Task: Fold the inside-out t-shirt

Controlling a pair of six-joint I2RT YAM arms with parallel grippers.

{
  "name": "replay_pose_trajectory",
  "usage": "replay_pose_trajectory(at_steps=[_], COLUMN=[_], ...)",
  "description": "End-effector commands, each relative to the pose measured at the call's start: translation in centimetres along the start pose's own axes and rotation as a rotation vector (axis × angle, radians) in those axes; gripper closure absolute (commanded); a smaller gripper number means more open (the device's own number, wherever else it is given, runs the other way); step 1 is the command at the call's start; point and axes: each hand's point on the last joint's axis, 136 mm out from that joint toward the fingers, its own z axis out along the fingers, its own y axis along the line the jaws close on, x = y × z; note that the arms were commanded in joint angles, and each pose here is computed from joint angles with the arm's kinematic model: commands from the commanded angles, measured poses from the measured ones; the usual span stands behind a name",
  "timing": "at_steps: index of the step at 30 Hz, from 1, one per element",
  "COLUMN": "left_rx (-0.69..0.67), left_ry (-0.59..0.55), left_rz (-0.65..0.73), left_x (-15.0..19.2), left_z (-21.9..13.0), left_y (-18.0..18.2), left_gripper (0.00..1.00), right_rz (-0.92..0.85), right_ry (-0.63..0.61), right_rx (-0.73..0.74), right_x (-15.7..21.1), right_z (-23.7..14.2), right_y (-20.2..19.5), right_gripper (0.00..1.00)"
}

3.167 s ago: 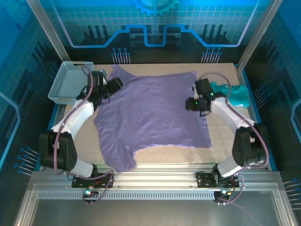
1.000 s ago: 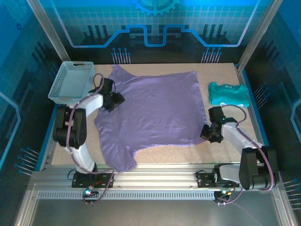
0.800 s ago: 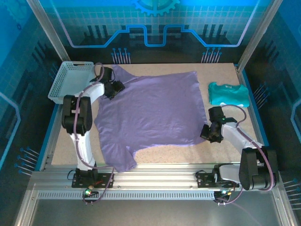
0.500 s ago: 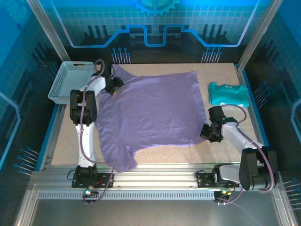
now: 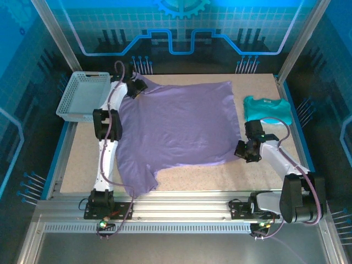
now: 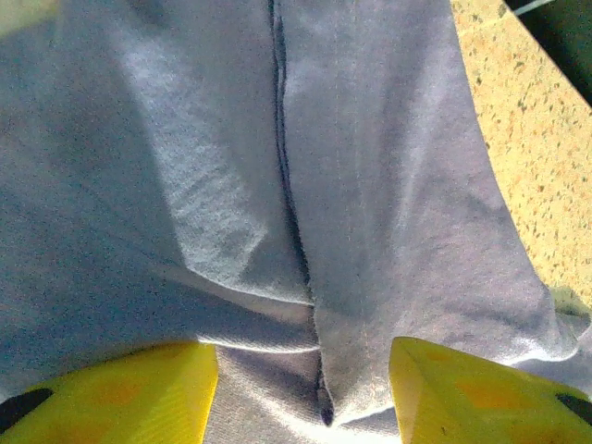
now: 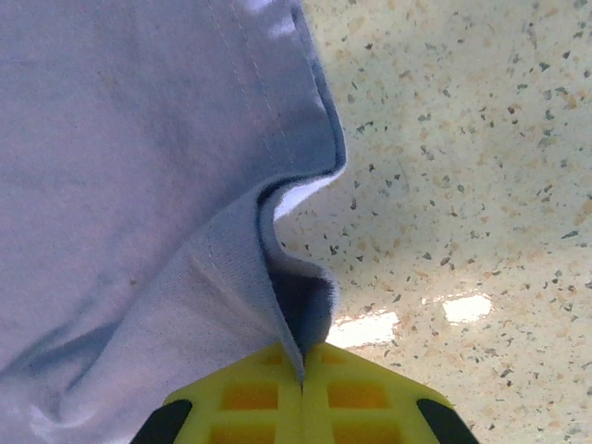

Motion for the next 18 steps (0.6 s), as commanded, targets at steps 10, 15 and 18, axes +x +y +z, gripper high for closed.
replay_pose_trajectory(at_steps=[10, 15, 18], left_rx=[0.176, 0.235, 0.198], left_ry=[-0.129, -0.17, -0.144], left_rz=[0.032, -0.005, -0.029], left_x=[-3.8, 1.1, 7.9], left_z=[-11.6, -19.6, -21.8], left_y=[-5.1, -4.7, -1.7], left_gripper=[0.36, 0.35, 0.35], right_rz=[-0.01, -0.009, -0.016], right_ry=[-0.022, -0.017, -0.01], right_rx=[0.018, -0.02, -0.044], right_x=[-0.7, -0.4, -0.3], right_z=[-0.7, -0.8, -0.8], right_y=[-0.5, 0.1, 0.6], right_gripper=[1.0, 1.0, 1.0])
